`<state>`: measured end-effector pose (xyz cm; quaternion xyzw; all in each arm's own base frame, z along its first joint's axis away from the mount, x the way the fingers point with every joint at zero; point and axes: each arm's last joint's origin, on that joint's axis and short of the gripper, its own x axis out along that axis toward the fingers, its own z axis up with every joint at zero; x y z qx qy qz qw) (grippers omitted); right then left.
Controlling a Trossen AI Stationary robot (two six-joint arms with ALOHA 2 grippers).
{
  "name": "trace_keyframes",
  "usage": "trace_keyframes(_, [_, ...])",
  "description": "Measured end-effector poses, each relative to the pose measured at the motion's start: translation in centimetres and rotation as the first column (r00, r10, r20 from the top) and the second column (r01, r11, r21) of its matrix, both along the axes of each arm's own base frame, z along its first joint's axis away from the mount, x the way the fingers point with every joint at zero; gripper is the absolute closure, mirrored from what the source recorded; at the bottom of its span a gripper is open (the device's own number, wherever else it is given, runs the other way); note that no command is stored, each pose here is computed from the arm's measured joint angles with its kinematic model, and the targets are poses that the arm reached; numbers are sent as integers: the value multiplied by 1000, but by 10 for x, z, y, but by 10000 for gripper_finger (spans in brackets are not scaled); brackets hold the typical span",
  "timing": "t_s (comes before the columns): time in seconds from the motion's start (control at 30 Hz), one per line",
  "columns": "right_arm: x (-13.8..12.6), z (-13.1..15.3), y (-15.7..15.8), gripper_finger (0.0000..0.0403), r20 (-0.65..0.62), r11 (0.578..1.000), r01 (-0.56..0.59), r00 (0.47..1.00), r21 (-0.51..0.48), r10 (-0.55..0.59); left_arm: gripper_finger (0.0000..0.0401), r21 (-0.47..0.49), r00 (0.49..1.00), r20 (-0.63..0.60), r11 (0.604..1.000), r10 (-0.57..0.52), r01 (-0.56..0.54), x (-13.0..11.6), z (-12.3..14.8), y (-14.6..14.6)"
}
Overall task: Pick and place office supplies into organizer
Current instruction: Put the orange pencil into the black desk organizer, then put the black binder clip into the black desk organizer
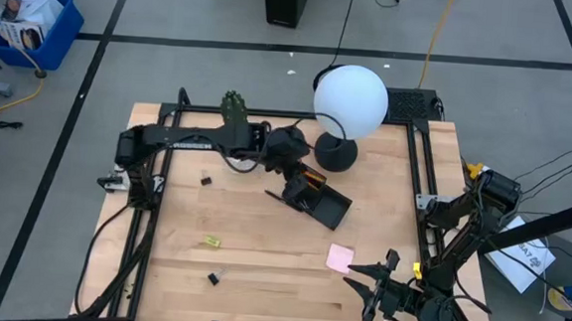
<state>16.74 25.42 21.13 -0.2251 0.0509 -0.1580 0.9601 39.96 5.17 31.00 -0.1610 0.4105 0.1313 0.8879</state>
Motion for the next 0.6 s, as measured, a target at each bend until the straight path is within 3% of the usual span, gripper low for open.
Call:
trace_keyframes(0.13, [0,0,0,270,0,1000,-1,1000,2,1,350,-16,999,-39,1000,13,-13,6,-14,9])
trace_keyframes(0.33, [-2,-9,-5,269,3,1000,1,1000,26,-1,374,-24,999,-41,999,21,-22,9,-19,14])
trace_keyframes(0.47, [-6,-20,-11,272,-2,1000,2,1000,27,-2,378,-26,999,31,1000,13,-13,6,-3,8])
trace_keyframes(0.6, [-4,-28,-18,272,1,996,-32,999,84,32,378,-47,990,136,998,-41,48,-13,33,-5])
